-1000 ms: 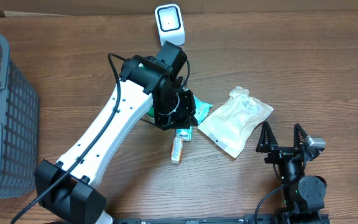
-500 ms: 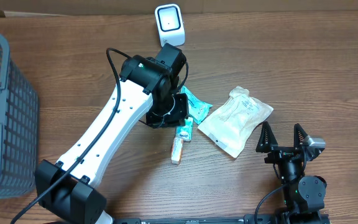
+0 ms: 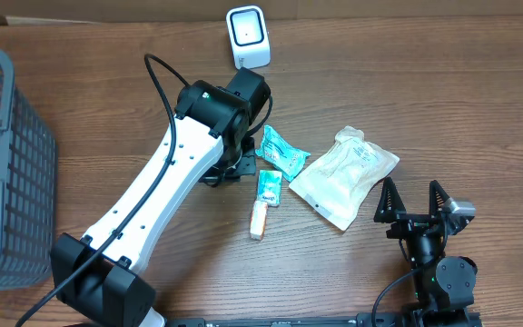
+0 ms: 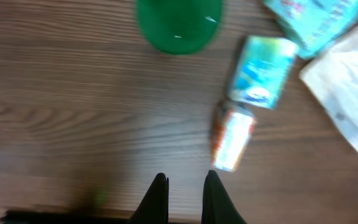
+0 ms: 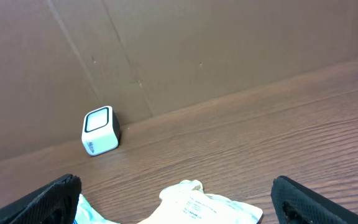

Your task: Scan the item barcode

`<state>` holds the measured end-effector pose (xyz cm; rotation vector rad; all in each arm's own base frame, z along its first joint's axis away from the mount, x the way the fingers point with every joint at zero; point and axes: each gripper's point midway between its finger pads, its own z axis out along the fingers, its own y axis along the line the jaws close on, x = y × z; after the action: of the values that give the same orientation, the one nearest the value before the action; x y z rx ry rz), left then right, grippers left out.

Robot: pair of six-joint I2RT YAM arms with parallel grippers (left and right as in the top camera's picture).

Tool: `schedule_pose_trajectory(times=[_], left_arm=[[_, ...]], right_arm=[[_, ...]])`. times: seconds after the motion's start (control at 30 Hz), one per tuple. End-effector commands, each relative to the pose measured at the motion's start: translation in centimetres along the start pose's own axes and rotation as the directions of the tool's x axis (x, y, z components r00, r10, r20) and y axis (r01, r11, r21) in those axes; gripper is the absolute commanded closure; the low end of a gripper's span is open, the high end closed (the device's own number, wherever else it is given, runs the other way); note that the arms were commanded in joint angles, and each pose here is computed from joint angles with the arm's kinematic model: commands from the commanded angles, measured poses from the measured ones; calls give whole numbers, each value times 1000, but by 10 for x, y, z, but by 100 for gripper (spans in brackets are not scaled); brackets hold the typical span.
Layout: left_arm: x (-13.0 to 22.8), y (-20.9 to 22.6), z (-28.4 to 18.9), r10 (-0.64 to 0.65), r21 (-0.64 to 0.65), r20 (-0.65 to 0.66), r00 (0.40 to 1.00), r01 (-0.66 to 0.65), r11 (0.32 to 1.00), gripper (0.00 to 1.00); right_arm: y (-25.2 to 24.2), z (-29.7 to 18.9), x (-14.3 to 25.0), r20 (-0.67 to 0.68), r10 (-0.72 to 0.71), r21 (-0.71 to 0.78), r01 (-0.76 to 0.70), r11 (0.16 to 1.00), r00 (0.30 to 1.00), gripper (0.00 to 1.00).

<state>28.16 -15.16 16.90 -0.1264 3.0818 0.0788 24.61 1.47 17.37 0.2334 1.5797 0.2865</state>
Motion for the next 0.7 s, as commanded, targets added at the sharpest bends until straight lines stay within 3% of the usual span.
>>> schedule_pose_trajectory(times=[0.0, 0.23, 0.37, 0.53, 0.67], left_arm=[[-15, 20, -12, -74, -89, 114, 991, 84, 993, 96], [-32, 42, -23, -77, -195, 236, 969, 125, 973, 96], [-44, 36, -23, 38, -189, 256, 966, 11, 982, 96], [-45, 17, -20, 196, -114, 216, 957, -175, 978, 96], [-36, 5, -18, 268, 86, 144, 953, -282, 956, 96]], right_arm=[[-3, 0, 2, 1, -5, 11, 5, 1000, 1000, 0], [-3, 0, 2, 1, -5, 11, 5, 1000, 1000, 0], [-3, 0, 2, 1, -5, 11, 5, 1000, 1000, 0], [-3, 0, 2, 1, -5, 11, 5, 1000, 1000, 0], [-3, 0, 2, 1, -5, 11, 5, 1000, 1000, 0]])
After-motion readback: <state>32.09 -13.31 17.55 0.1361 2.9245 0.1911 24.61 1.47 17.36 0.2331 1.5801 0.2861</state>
